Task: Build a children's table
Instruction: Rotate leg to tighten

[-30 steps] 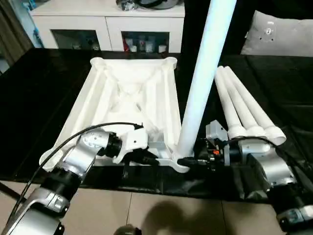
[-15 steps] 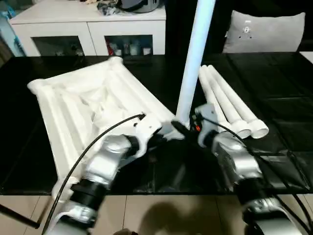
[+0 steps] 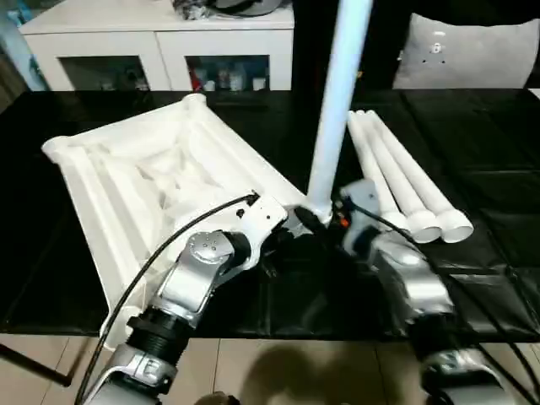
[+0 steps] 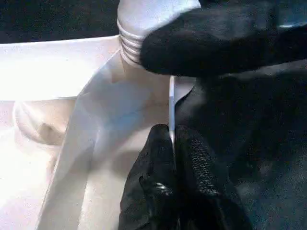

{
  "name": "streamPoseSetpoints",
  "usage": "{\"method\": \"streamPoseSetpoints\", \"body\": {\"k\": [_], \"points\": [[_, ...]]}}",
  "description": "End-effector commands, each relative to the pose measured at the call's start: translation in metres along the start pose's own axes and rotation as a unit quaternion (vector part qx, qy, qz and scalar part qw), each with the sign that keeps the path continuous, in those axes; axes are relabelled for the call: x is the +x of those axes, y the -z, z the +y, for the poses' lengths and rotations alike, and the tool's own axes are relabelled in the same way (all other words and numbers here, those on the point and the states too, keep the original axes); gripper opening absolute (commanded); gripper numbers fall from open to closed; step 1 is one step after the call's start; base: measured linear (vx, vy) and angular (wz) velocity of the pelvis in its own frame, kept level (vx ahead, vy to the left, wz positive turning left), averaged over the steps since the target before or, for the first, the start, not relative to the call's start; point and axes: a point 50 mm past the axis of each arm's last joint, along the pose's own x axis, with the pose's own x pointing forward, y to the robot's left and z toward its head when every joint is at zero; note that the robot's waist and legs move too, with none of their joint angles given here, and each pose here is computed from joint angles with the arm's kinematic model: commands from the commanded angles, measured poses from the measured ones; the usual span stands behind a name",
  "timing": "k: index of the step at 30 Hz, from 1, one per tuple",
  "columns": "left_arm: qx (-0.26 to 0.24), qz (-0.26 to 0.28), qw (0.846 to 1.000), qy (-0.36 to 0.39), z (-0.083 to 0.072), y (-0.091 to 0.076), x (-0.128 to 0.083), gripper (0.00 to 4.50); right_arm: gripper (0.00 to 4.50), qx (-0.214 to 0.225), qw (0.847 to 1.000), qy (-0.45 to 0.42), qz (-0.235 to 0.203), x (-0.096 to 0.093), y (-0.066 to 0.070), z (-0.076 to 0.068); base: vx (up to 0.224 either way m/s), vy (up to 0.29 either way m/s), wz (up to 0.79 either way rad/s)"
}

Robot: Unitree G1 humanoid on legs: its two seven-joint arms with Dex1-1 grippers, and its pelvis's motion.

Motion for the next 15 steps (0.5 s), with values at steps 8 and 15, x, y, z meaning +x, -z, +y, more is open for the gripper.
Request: {"method": "streamPoseSetpoints", "body": {"k": [8, 15], "points": [[0.086, 0.017, 0.986, 0.141, 0.002, 0.004, -0.019, 0.0, 4.46, -0.084, 0.98, -0.173, 0.049, -0.026, -0.008, -0.005, 0.0, 0.0, 0.0], [0.135, 0.051, 0.966, 0.215, 0.007, 0.013, -0.031, 0.0, 4.46, -0.105, 0.955, -0.265, 0.077, -0.037, -0.011, -0.005, 0.0, 0.0, 0.0]]}}
